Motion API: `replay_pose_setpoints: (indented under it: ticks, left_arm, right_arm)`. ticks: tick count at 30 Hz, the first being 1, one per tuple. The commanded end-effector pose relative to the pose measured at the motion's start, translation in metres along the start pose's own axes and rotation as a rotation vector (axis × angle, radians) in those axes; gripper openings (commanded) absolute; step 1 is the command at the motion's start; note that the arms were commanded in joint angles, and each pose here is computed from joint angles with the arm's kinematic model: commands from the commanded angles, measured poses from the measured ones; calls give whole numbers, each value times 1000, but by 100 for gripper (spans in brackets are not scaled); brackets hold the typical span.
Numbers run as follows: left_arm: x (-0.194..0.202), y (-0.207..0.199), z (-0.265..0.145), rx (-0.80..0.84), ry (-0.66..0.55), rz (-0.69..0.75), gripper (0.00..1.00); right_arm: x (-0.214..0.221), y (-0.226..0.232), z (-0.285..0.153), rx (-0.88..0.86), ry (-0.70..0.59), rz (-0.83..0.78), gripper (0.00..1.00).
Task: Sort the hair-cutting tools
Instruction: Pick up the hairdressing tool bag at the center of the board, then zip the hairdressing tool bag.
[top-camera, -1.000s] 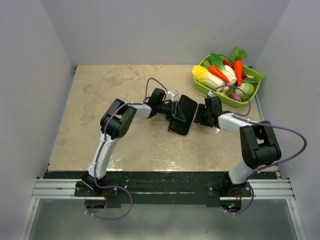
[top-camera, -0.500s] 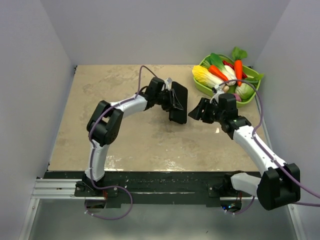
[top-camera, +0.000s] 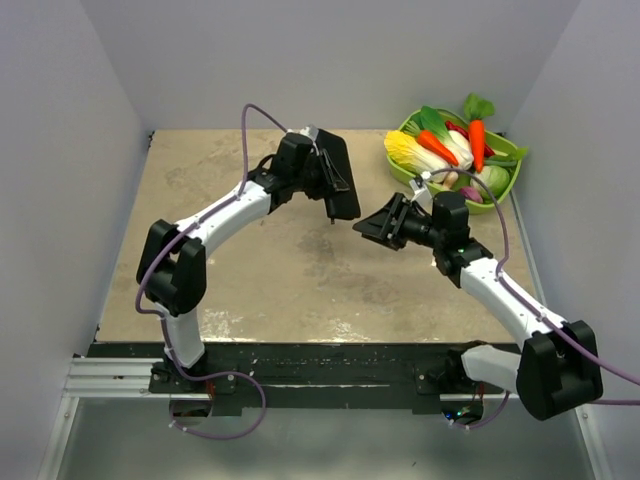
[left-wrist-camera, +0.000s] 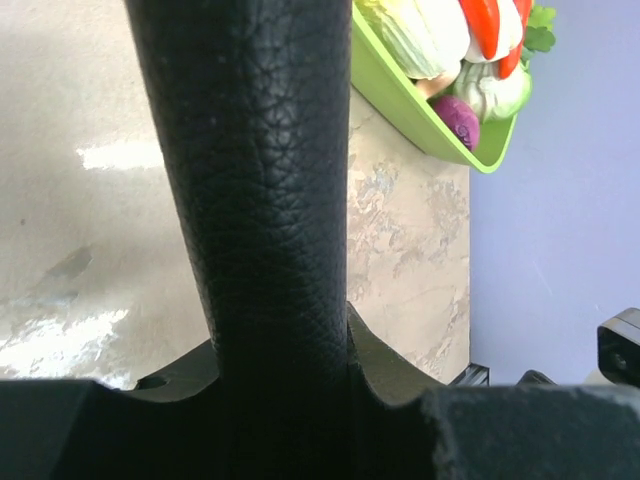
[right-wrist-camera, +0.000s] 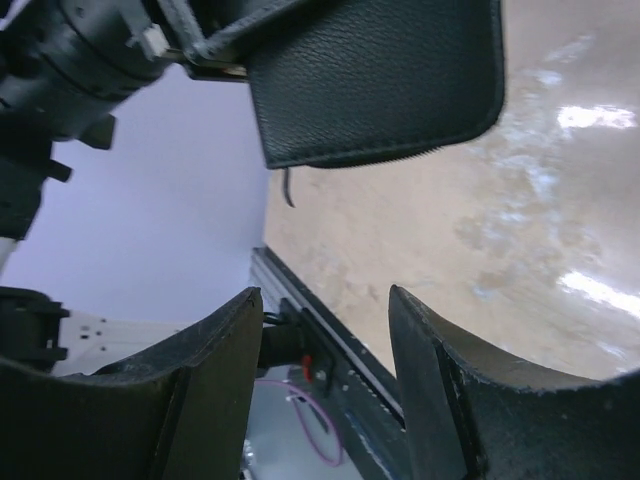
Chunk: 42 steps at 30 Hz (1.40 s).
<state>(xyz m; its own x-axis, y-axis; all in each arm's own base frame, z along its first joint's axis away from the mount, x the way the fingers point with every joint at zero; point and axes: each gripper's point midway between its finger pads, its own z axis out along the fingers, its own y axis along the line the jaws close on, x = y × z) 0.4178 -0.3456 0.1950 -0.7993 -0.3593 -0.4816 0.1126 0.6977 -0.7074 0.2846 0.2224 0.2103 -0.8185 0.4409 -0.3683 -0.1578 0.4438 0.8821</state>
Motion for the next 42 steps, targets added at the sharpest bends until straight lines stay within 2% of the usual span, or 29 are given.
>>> replay_pose_setpoints:
  ticks: [1,7,17,34,41,42]
  left_arm:
    - [-28,-29,-30,57,-121,7,21]
    - [-31,-34,-41,69,-137,14,22]
    - [-31,-38,-52,83,-139,34,26]
    - [-31,-43,-59,101,-138,39,26]
    - [-31,-42,-56,102,-133,40,26]
    - [-30,-42,-56,101,-131,40,26]
  right_arm:
    - [-4,52,8,-164,-6,3,57]
    - [8,69,30,-175,8,14,56]
    - [3,66,45,-144,-21,16,51]
    - [0,77,63,-170,-59,11,45]
    - [-2,76,66,-170,-85,25,33]
    - [-1,76,66,-170,-81,26,25]
